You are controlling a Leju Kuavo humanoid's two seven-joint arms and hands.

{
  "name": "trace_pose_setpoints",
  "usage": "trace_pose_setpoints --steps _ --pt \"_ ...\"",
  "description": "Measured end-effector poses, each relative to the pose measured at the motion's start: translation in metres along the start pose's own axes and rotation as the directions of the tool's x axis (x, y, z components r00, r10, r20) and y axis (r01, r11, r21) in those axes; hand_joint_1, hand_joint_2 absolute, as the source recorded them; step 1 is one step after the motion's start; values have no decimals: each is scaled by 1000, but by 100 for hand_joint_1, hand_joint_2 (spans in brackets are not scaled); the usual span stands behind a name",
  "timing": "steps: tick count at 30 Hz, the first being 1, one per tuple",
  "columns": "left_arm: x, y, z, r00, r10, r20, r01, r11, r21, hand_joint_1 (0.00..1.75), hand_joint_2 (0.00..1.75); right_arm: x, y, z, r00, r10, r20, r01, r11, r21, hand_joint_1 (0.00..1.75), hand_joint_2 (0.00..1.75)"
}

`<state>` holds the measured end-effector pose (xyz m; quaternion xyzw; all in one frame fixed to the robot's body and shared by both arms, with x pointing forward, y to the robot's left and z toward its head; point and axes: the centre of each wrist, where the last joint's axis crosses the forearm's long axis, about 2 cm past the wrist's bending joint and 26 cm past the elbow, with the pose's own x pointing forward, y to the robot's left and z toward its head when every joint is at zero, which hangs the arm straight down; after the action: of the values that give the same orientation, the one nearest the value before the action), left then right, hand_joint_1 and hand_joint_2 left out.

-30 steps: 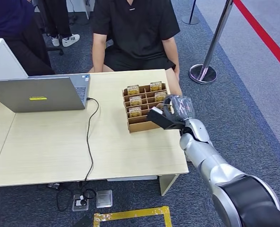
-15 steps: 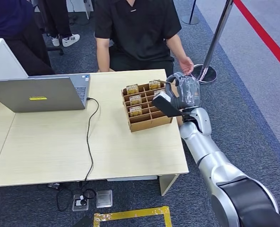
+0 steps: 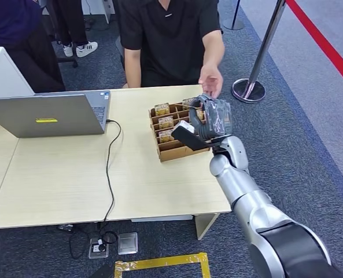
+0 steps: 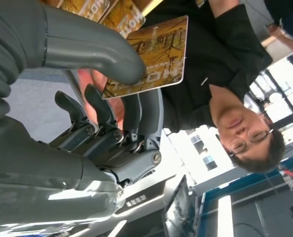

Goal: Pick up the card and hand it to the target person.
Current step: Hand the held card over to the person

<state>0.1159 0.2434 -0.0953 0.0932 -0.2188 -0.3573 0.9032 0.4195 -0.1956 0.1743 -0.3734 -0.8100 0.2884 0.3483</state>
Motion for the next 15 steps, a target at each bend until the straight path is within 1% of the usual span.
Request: trace_pose_setpoints --steps 1,5,7,10,11,12,13,14,15 --pt "0 0 0 1000 0 -1 0 1000 -1 0 175 2 1 1 1000 3 3 -3 1000 5 150 175" --pt "-1 -1 0 1000 -9 -9 9 1000 -5 0 175 5 4 2 1000 6 11 -7 1000 14 175 175" --pt "-1 -1 0 1000 -22 -15 22 1000 -6 0 175 6 4 2 1000 8 12 -8 1000 15 175 175" --pt "-1 -1 0 999 -35 -21 35 999 -10 0 44 6 4 1 1000 10 12 -10 1000 13 175 175" --pt "-1 -1 0 999 -36 -22 36 999 -14 0 0 6 4 1 1000 10 9 -10 1000 11 143 175" --pt "-1 -1 0 999 -36 -22 36 999 -19 0 0 5 3 1 1000 10 6 -10 1000 10 112 175" --pt "-1 -1 0 999 -36 -22 36 999 -24 0 0 5 3 1 1000 10 3 -10 1000 9 68 175" --pt "-1 -1 0 999 -36 -23 35 999 -29 0 0 4 3 1 1000 11 1 -11 1000 8 24 131" --pt "-1 -1 0 999 -35 -23 35 999 -32 0 0 3 3 1 1000 13 -1 -13 1000 7 12 87"
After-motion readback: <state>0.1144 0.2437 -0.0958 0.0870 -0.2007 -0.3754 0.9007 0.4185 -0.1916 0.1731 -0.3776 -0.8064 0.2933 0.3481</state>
